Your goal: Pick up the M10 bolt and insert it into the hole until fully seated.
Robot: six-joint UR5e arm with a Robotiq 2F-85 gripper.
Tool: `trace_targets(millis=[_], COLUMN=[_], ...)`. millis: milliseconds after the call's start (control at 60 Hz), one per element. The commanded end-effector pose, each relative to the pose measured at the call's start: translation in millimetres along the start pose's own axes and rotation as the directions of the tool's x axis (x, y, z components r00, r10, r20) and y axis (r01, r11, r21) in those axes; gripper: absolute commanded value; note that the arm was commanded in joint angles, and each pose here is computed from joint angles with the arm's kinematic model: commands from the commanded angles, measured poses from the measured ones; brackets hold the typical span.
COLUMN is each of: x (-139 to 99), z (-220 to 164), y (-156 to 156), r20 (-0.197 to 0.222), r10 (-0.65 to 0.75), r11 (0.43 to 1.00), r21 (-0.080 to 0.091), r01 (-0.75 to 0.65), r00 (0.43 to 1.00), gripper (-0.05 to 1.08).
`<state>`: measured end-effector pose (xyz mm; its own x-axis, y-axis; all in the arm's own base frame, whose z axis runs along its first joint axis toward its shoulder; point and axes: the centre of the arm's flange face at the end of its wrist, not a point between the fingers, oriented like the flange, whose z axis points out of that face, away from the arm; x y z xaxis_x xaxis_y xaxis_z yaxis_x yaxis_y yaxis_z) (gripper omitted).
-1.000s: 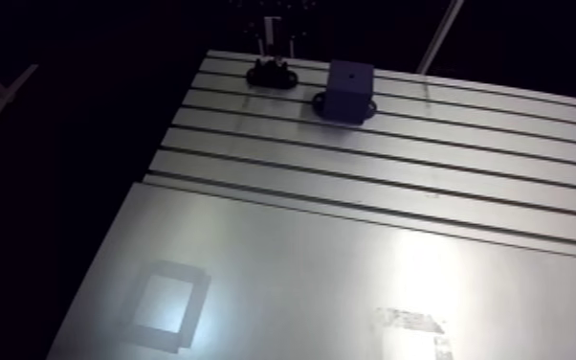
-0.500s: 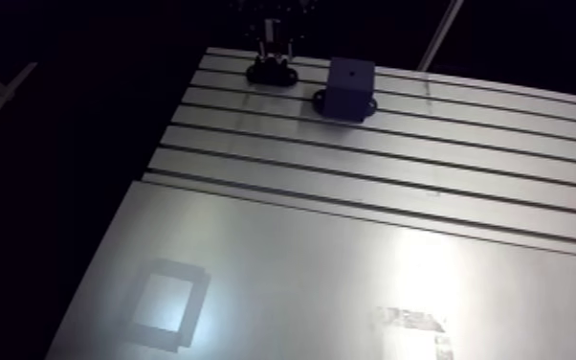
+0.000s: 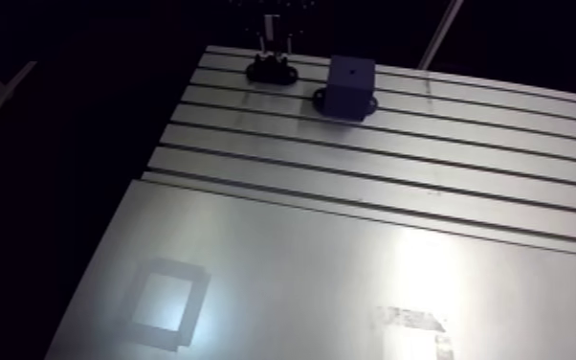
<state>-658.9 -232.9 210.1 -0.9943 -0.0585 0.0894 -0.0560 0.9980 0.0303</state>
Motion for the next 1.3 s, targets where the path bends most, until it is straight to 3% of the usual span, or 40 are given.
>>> trace_targets(millis=[17, 1300], x=[0.8, -2.1], z=[3.3, 7.9], y=[-0.3, -0.4], r20=[0.001, 0.015], r10=[-0.002, -0.002], r11=[1.0, 1.0], r21=[0.001, 0.001], r01=[0.002, 0.002], r00=[1.0, 1.0], gripper=[0.48, 0.54])
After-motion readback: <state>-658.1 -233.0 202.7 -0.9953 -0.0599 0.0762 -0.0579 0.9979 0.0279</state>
